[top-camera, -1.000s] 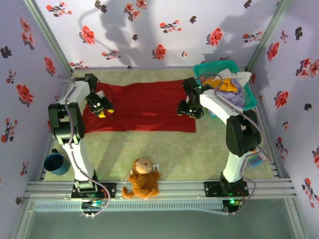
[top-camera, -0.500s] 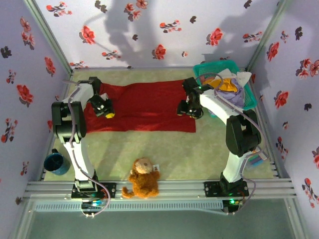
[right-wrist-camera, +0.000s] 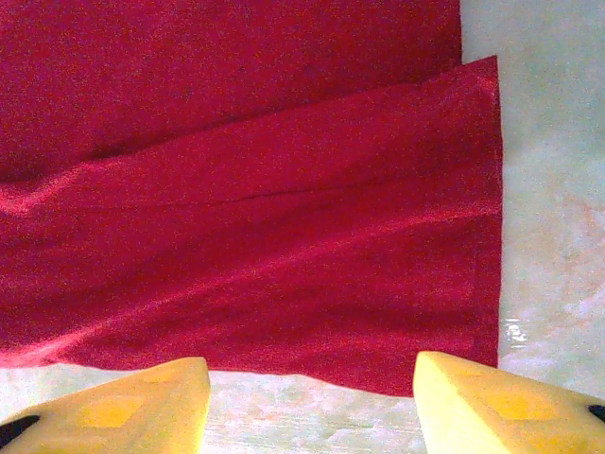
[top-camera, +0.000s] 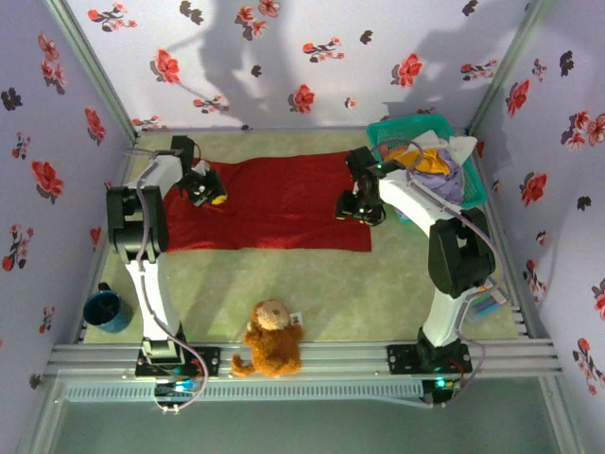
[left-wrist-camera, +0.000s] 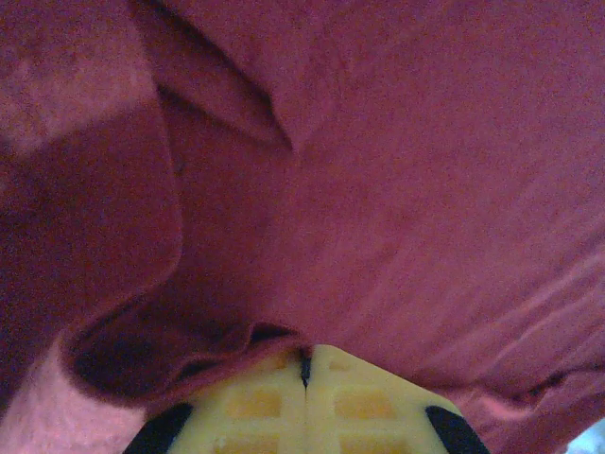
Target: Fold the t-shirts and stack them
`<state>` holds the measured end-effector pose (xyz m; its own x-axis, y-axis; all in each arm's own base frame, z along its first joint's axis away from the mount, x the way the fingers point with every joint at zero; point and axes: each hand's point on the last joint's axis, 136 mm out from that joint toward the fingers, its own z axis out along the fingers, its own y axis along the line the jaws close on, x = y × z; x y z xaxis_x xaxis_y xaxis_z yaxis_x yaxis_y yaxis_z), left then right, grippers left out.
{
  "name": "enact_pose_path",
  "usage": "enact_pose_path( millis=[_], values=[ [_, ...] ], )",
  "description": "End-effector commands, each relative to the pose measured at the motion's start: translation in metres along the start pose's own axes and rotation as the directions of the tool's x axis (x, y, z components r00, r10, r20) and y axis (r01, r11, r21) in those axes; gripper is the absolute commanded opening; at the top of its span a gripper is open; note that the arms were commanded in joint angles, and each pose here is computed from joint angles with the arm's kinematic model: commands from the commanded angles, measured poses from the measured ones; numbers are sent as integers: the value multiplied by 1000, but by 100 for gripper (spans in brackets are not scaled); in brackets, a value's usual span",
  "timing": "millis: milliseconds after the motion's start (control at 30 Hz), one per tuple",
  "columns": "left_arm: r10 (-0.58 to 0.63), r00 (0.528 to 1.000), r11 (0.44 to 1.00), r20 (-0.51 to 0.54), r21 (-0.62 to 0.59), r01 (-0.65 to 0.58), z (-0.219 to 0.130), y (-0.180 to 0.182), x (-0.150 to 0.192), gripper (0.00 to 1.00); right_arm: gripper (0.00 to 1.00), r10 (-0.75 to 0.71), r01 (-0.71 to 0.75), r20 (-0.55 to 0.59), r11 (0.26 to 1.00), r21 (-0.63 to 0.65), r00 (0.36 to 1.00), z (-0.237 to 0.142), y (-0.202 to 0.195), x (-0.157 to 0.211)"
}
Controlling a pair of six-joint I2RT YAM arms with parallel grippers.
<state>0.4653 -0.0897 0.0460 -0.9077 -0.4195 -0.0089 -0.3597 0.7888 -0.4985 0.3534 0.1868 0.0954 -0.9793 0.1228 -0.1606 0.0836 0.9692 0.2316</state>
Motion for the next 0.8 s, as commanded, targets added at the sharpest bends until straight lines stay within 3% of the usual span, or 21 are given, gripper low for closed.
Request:
enact_pose_path(
  millis=[0,167,367,467,533,600,767],
  values=[
    [-30,997,995,68,95,24,7,-23,-26,0,60,10,-10,-21,1000,0,1000,-1,-2,7],
    [3,999,982,54,190,-13,17,-42,-36,0,60,6,-6,-28,1000,1,1000,-1,-2,9],
    [37,997,982,75,181,-50,12,-44,-39,0,60,9,-10,-31,1000,-3,999,2,-1,10],
    [61,993,981,102,177,-78,9,-45,-46,18,60,9,-9,-39,1000,-10,999,5,3,11],
    [83,992,978,92,182,-99,7,-48,-46,41,60,8,-8,-39,1000,-16,999,6,6,11],
    [104,991,977,79,179,-117,3,-49,-41,53,60,6,-7,-36,1000,-19,999,7,9,10],
    [159,976,983,149,68,-170,-29,-38,-33,58,61,6,-8,-52,999,-44,999,18,22,13]
  ],
)
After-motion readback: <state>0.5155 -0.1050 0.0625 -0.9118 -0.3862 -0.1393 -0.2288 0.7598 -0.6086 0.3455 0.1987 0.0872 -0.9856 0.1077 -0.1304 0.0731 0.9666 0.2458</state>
